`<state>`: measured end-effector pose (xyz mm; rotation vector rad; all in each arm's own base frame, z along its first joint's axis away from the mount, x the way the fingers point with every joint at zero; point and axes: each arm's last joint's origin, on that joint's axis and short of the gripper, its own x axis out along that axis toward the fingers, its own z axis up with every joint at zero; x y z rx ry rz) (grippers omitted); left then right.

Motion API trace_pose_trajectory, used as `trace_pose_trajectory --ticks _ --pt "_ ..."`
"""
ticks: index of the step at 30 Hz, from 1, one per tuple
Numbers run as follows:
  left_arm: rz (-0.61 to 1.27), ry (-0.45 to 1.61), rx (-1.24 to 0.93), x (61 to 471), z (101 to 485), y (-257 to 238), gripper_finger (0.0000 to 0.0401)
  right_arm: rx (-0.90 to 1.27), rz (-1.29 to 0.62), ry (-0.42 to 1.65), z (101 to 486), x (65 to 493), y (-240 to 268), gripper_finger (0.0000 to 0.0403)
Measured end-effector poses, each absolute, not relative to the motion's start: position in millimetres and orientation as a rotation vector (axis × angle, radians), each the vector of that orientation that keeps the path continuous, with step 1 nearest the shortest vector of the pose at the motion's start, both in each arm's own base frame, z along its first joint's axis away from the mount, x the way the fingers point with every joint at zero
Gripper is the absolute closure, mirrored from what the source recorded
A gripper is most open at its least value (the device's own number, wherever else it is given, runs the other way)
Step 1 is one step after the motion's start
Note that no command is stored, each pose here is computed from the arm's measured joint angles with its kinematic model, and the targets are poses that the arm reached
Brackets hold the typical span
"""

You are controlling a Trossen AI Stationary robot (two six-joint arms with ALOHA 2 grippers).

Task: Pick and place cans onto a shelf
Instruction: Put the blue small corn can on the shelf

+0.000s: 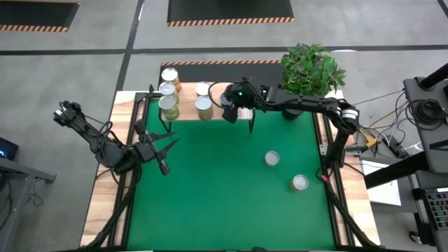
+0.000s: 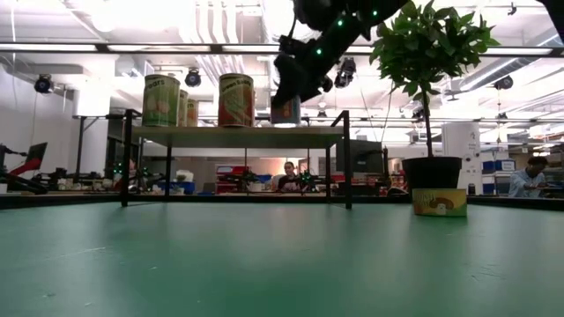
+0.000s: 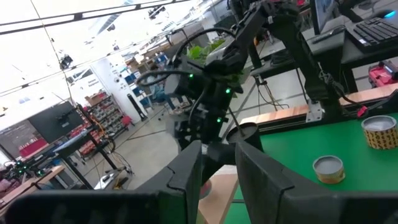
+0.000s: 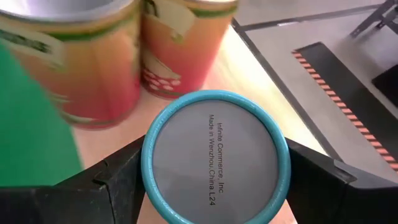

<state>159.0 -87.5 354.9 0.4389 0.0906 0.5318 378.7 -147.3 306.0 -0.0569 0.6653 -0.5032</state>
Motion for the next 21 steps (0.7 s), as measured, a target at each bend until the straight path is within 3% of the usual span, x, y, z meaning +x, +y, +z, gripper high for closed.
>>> trace_pose_trajectory --ticks 21 --pt "0.484 0.073 0.441 160 355 -89 0.0320 -0.025 -0.536 0.685 288 384 -162 0.0102"
